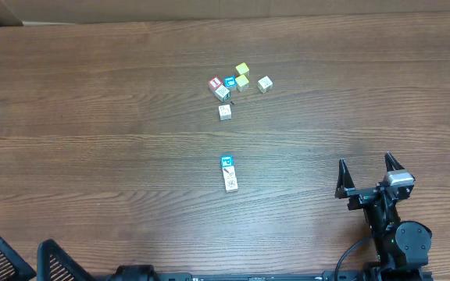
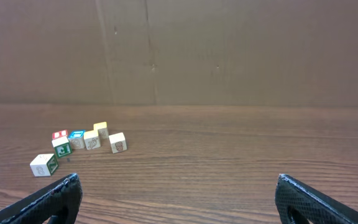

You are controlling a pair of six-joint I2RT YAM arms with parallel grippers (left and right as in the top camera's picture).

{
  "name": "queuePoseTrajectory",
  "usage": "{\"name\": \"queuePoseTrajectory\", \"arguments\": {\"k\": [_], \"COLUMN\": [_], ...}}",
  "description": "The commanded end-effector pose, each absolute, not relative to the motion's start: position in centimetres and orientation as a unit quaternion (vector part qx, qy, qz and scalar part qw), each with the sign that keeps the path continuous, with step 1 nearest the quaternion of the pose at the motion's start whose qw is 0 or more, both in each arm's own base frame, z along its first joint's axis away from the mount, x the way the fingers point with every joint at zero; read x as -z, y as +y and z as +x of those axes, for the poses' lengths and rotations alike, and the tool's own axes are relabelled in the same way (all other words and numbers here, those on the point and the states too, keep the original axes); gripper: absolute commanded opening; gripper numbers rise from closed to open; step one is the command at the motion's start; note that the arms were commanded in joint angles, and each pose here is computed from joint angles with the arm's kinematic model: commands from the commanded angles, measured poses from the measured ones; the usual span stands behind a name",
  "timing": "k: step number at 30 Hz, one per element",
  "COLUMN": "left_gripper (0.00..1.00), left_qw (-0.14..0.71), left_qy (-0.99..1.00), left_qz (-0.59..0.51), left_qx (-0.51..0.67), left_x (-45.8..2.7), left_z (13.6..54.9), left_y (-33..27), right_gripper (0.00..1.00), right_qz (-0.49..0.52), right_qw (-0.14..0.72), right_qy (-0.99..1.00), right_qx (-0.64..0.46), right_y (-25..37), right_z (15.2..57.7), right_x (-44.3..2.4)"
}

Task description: Flip 3 blocks

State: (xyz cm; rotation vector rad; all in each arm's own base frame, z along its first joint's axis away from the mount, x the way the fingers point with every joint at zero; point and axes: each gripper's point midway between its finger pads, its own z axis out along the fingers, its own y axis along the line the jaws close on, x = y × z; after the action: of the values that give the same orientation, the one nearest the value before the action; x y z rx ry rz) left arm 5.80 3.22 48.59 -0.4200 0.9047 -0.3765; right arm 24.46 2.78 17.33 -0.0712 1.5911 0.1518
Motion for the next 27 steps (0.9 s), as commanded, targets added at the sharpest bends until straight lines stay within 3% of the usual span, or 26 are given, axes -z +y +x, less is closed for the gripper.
{"name": "queuePoseTrajectory", "arguments": {"k": [1,12,27], "left_gripper": [1.0,1.0,1.0], "left_qw": [0.876,0.947,0.92], "left_qy": [0.406,0.256,0.347], "left_qz": [-0.168,-0.01,-0.017], "left_qx": [0.2,0.195,0.185], "left_x": [-49.2,-51.3,-40.2], "left_z": [6.2,4.9,14.6], "left_y": [2.3,-1.4,-1.7], "right_gripper": [1.0,1.0,1.0], "right_qz": [-0.034,-0.034,-0.034], "right_qw": [0.697,0.697,0.697], "right_qy": [0.713,0.713,0.713], "right_qx": [-0.067,-0.067,-0.067], "right_y": [2.8,2.8,2.8], "right_z": [24.5,24.5,24.5], "right_x": [-17.1,-17.1,-17.1]}}
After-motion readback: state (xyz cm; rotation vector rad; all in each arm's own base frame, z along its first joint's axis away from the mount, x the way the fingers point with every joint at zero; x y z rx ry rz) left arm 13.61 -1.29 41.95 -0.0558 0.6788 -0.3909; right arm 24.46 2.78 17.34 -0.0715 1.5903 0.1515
